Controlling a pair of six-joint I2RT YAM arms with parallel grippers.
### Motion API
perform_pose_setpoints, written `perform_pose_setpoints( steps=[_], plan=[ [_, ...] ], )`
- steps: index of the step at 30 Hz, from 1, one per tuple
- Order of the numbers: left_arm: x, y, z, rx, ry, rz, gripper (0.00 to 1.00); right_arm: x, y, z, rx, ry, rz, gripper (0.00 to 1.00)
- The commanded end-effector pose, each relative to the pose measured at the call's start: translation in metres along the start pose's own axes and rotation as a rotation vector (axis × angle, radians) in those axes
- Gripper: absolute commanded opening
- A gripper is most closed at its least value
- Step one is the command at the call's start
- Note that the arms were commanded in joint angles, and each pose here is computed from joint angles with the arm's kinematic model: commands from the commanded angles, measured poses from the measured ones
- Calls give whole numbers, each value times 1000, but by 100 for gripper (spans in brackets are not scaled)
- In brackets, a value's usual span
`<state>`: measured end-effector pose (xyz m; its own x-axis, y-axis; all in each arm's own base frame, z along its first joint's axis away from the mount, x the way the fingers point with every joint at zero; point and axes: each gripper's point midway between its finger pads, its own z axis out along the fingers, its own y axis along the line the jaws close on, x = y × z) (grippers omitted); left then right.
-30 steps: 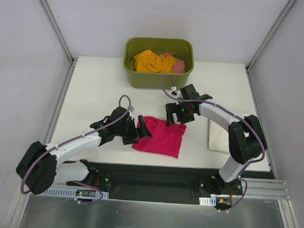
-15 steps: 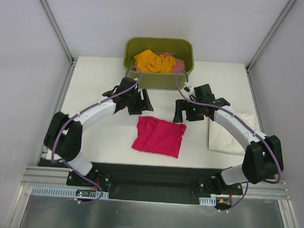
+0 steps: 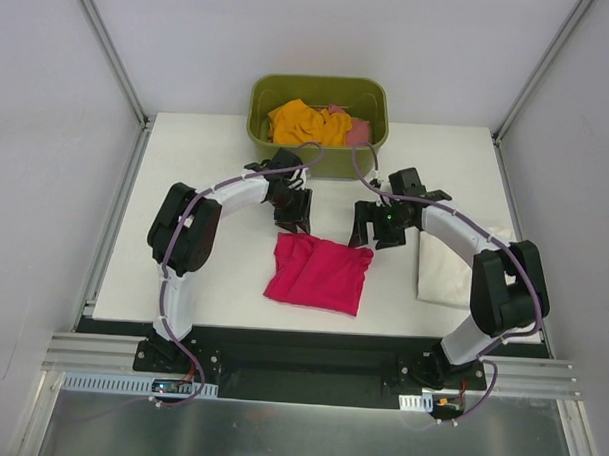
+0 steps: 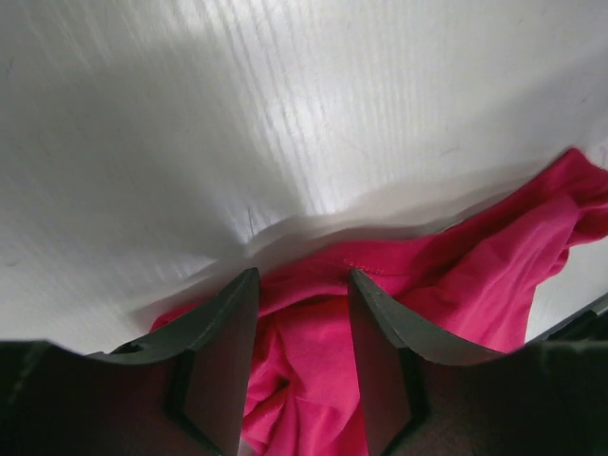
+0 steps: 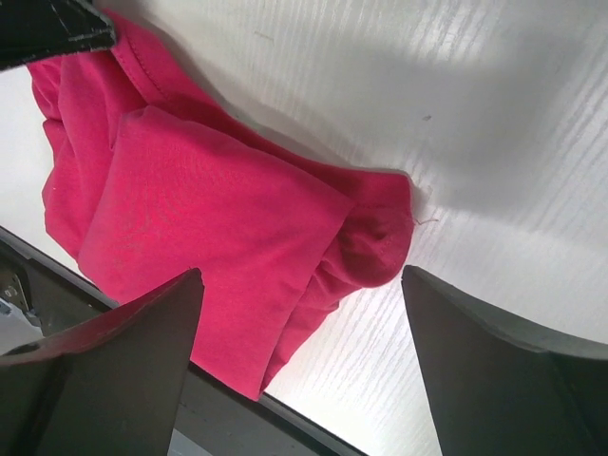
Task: Fold and stack the t-shirts
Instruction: Smooth out wrinkles on the folded tshirt
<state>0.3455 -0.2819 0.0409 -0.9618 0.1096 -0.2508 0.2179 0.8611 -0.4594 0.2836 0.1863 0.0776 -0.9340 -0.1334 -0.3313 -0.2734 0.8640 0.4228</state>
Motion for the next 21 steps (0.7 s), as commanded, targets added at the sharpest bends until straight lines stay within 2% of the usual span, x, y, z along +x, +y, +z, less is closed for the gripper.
perform_pose_setpoints(
  steps=[1, 6, 9, 12, 13, 15, 21],
  plan=[
    [12, -5, -10, 22, 58, 40, 42, -20, 11, 0, -53, -26, -24, 89],
    [24, -7, -11, 28, 84, 47, 42, -23, 13, 9, -75, -4, -11, 88],
    [28, -12, -14, 47, 92, 56, 35, -24, 13, 11, -77, 1, -7, 87],
    [29, -12, -19, 36, 81, 60, 12, -23, 13, 10, -80, 1, -11, 85],
    [25, -13, -23, 32, 64, 65, 0, -24, 14, 11, -81, -1, -12, 84],
    [19, -17, -28, 34, 39, 78, 0, -24, 14, 12, -87, 2, -8, 80],
    [0, -38, -52, 75, -39, 124, 0, -28, 16, 11, -94, -6, -17, 76]
  ],
)
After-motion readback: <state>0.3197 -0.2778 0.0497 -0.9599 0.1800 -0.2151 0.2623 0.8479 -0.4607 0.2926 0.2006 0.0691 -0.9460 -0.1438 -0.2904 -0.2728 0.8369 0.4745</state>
